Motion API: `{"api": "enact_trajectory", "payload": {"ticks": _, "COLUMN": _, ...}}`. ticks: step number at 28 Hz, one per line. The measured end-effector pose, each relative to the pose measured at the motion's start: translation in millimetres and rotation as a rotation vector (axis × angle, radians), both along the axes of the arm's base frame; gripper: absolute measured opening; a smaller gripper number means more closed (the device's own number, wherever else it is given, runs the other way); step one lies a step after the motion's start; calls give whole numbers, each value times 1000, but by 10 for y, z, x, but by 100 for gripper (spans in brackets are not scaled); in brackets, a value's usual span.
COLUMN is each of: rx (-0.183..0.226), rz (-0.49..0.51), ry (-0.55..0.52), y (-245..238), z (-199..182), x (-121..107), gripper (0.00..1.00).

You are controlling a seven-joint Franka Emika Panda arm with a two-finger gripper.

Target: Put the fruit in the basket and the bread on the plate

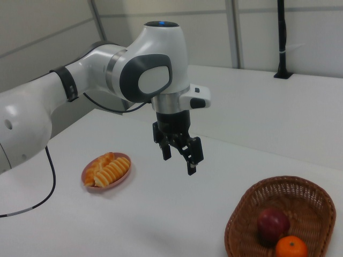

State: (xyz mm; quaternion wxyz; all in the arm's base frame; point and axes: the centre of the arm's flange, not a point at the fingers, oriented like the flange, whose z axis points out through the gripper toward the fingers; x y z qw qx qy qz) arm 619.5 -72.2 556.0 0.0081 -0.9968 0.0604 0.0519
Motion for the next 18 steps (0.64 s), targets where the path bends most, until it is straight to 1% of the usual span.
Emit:
{"api": "enact_trajectory", "payload": {"ticks": 4, "rx": -2, "rz": 0, "ry": 0, "y": -2, "z": 0, "x": 0, "gripper": 100}}
{"api": "enact_trajectory", "payload": {"ticks": 12, "rx": -19, "rz": 1, "ry": 2, "y": -23, "z": 0, "x": -2, "gripper": 100}}
{"api": "enact_trajectory", "payload": {"ticks": 18, "rx": -19, "rz": 1, "ry": 2, "y": -23, "z": 0, "x": -2, "gripper": 100}}
